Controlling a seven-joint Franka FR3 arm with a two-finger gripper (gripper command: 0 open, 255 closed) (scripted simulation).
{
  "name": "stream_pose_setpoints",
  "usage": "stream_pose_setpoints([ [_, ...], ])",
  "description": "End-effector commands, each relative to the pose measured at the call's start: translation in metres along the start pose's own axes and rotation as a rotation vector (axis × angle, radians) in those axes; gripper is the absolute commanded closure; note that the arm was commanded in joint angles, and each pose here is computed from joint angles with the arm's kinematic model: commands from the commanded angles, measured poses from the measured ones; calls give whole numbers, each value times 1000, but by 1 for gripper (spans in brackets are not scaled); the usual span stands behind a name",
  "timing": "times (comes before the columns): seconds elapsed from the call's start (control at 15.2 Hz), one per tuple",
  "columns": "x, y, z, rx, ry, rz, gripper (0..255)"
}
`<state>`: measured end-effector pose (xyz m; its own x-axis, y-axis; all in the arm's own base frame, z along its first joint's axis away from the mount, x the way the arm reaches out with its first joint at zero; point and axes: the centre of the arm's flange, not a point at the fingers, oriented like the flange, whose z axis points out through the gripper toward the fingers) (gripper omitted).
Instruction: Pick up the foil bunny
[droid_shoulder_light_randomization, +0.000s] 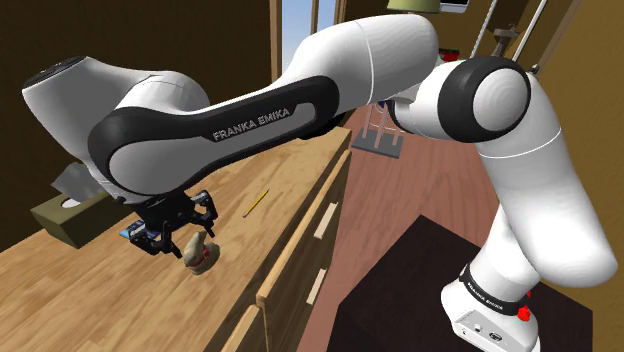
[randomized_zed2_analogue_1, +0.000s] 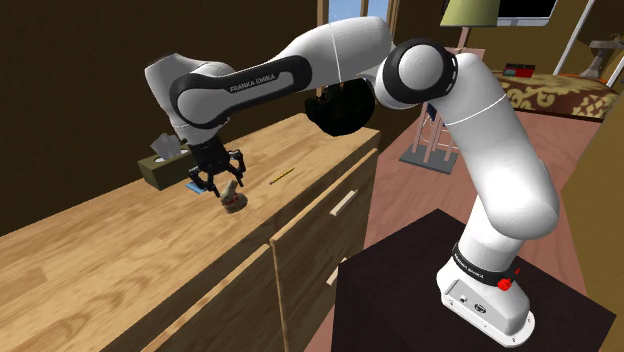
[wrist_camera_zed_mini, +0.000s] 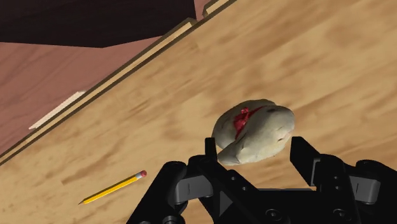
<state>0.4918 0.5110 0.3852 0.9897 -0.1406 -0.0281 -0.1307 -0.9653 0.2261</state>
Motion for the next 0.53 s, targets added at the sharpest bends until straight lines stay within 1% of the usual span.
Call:
stream_pose_setpoints([
  [0.0, 0, 0, 1, 0, 0, 0, 255],
  [0.46, 0, 1, 1, 0, 0, 0, 255],
])
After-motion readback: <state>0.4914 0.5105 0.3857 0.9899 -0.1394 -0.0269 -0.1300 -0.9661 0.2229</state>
